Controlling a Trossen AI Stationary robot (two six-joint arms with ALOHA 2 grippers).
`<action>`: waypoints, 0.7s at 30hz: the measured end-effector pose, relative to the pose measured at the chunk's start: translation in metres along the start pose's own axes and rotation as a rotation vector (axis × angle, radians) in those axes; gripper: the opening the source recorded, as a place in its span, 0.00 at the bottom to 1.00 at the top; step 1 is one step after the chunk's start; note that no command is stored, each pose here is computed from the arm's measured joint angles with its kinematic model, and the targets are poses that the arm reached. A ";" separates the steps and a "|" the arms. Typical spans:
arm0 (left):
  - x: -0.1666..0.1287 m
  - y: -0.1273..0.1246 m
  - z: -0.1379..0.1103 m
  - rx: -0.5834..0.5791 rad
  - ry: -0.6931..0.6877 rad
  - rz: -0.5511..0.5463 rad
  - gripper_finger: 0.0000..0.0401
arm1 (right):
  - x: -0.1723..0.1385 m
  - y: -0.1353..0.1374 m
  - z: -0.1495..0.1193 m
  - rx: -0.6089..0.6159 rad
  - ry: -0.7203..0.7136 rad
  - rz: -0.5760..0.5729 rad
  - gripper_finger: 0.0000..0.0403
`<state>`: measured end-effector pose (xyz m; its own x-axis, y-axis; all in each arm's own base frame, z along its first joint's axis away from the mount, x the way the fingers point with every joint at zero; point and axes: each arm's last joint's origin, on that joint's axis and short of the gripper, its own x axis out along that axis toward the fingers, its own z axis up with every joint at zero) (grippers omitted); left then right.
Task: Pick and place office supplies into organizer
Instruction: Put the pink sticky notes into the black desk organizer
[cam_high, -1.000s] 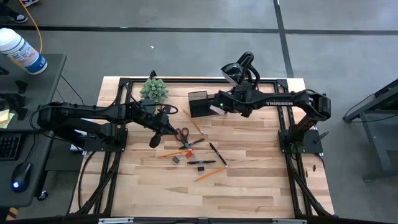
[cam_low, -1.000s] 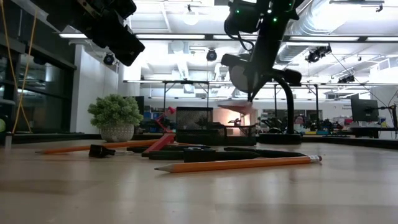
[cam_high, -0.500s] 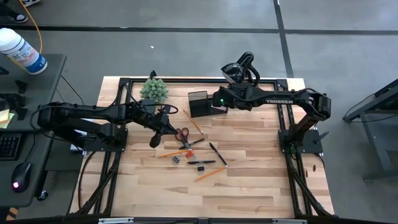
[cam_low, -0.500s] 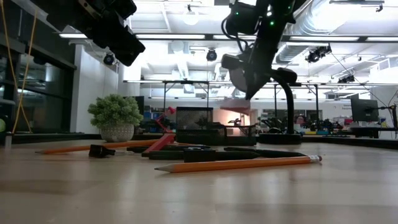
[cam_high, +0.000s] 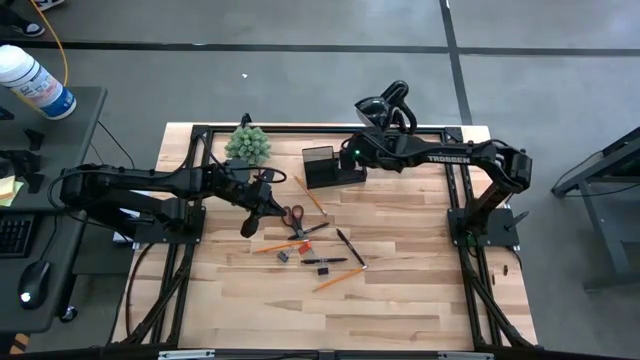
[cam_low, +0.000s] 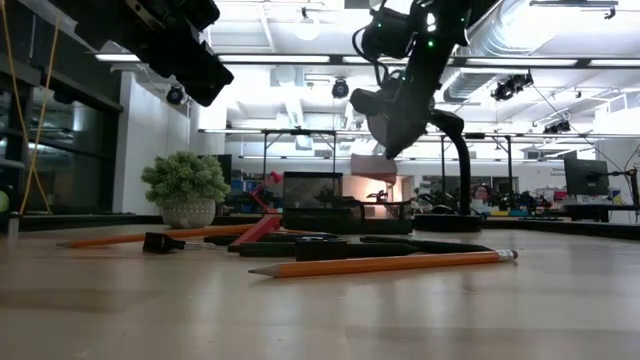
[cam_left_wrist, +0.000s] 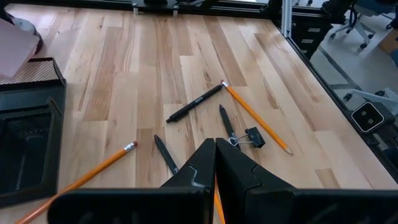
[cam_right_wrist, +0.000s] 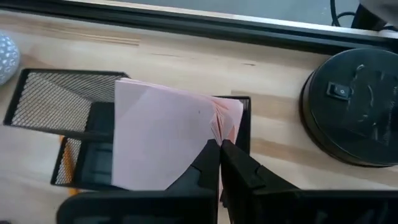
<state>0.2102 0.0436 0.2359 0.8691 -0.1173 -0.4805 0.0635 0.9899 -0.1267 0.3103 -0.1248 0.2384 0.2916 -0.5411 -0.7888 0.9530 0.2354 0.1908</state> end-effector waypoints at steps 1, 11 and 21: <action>0.000 0.000 0.000 0.000 0.000 0.000 0.00 | 0.000 -0.001 0.000 -0.001 0.010 0.001 0.00; 0.000 0.000 0.000 0.001 0.000 0.013 0.00 | 0.000 0.003 -0.006 -0.062 0.020 0.001 0.00; 0.000 0.000 0.000 -0.001 0.001 0.015 0.00 | 0.032 0.011 -0.019 -0.105 0.046 -0.037 0.00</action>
<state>0.2102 0.0440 0.2357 0.8696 -0.1026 -0.4829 0.0500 0.9914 -0.1206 0.3281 -0.1239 0.2040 0.2498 -0.5136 -0.8209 0.9484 0.3006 0.1005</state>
